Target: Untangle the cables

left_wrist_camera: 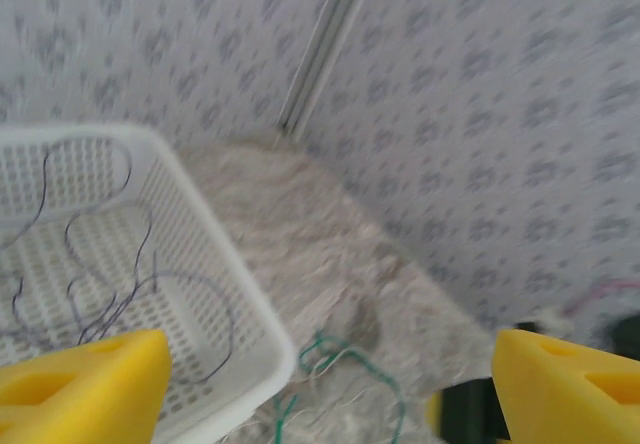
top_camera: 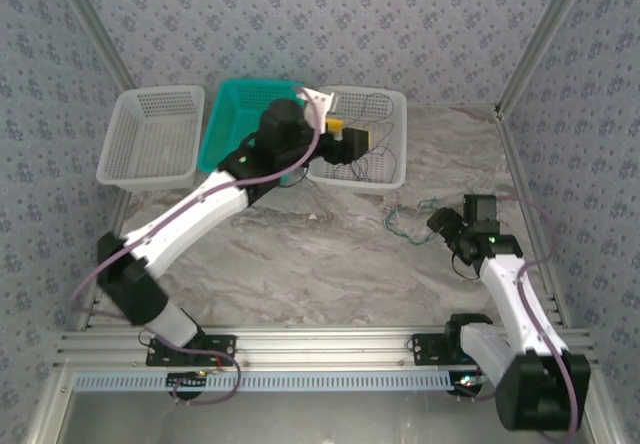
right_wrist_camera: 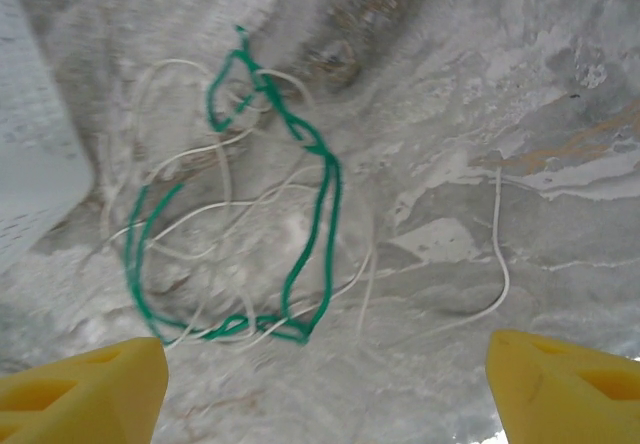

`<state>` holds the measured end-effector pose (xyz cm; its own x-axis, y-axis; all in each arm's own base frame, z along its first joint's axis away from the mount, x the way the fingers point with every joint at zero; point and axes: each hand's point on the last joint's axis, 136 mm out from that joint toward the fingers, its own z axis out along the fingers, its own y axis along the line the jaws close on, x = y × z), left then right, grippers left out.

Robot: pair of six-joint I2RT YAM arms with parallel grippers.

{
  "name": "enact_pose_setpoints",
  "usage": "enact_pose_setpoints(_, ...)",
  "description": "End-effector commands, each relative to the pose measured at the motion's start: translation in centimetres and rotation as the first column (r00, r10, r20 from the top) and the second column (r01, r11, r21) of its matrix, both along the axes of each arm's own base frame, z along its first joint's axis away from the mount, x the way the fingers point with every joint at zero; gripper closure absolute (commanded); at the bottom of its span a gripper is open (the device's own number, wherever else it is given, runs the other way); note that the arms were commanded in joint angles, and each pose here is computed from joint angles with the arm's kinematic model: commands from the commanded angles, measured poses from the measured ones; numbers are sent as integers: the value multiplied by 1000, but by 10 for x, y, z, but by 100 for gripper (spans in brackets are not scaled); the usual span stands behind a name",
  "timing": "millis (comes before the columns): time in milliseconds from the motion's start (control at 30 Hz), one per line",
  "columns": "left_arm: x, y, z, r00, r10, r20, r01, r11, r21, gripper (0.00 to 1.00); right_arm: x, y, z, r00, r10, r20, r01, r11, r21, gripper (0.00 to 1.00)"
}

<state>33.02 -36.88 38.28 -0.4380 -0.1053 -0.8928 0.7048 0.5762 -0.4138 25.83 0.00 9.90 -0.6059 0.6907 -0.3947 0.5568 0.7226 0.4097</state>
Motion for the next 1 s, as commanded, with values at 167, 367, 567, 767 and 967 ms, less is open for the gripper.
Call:
enact_pose_setpoints(167,-60,25,-1,996,-11,83,17,997,-78,10,54,3,-25,995,88,42,-93,987,129,27)
enact_pose_setpoints(367,-59,28,-31,1000,10,29,-9,999,-33,9,60,-1,-43,996,89,6,-88,983,164,68)
enact_pose_setpoints(567,-56,23,-43,1000,5,6,-4,1000,-7,9,45,-22,17,983,91,161,-101,993,55,100)
enact_pose_setpoints(767,-50,25,-49,999,33,24,-34,999,26,8,20,10,121,882,268,387,-251,963,-94,100)
enact_pose_setpoints(967,-51,34,-50,997,43,59,-48,995,87,9,-5,62,201,683,472,557,-467,869,-163,100)
